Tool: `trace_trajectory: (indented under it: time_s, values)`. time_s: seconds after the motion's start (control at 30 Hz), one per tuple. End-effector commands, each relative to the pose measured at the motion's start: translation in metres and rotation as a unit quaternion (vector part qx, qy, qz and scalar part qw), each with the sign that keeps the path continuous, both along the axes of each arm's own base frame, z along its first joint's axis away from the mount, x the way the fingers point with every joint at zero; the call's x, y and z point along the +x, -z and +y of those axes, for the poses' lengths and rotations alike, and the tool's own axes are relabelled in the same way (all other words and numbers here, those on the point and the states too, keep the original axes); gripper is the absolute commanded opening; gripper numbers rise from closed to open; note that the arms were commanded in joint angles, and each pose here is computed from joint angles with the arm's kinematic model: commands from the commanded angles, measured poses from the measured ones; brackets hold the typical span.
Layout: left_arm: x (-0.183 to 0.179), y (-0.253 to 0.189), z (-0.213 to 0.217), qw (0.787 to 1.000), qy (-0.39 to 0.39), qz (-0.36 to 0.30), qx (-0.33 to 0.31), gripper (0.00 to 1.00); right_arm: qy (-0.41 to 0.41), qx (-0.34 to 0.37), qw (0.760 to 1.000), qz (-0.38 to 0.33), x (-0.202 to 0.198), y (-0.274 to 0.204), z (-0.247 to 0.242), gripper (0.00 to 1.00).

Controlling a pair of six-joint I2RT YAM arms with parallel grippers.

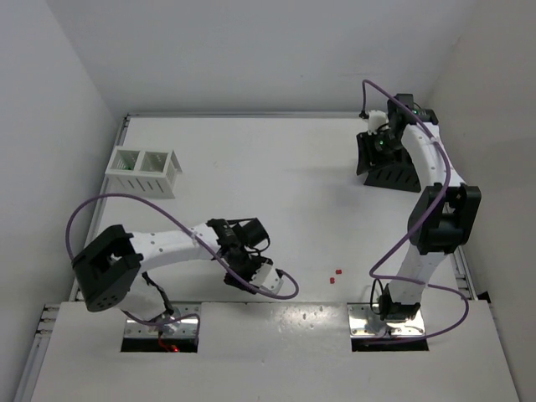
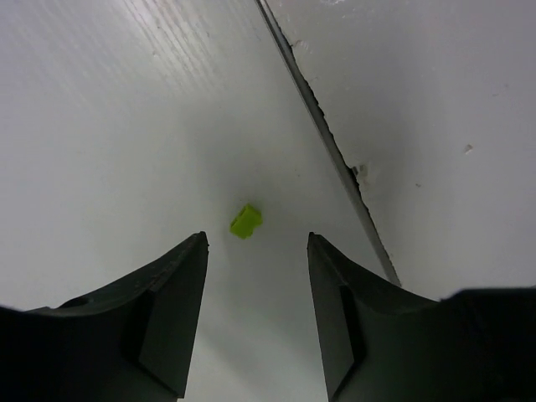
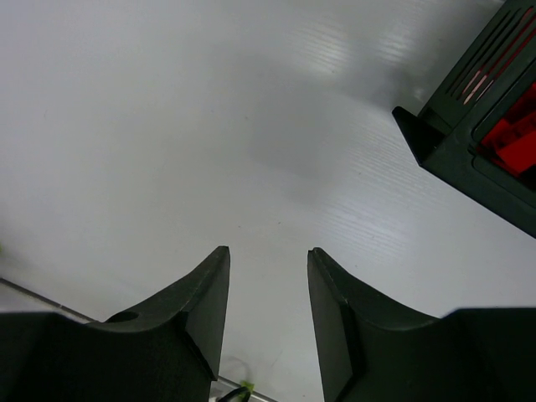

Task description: Sort the legos into containers by color

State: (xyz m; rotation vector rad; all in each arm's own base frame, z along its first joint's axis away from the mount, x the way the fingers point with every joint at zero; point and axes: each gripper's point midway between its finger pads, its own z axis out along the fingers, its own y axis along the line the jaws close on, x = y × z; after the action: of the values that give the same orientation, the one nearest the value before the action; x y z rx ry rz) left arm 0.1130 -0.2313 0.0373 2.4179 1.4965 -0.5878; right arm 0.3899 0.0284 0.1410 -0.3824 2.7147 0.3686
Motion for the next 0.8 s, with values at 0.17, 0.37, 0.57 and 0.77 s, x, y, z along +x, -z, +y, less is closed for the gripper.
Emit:
trace_trajectory:
  time_s: [0.17,0.37,0.57,0.77]
  values:
    - [0.007,0.034,-0.008,0.999,0.020,-0.017,0.022,0.51,-0.009,-0.015,1.000,-0.023,0.000,-0.009,-0.001,0.44]
    - [0.010,0.039,-0.009,0.999,0.024,-0.023,0.024,0.44,-0.007,-0.020,1.000,-0.023,0.001,-0.009,-0.002,0.44]
    - [0.012,0.041,-0.010,0.999,0.027,-0.028,0.026,0.35,-0.012,-0.021,1.000,-0.020,-0.001,-0.006,-0.003,0.44]
    - [0.009,0.048,-0.004,0.999,0.028,-0.022,0.034,0.26,-0.010,-0.025,0.999,-0.019,-0.001,-0.006,-0.004,0.44]
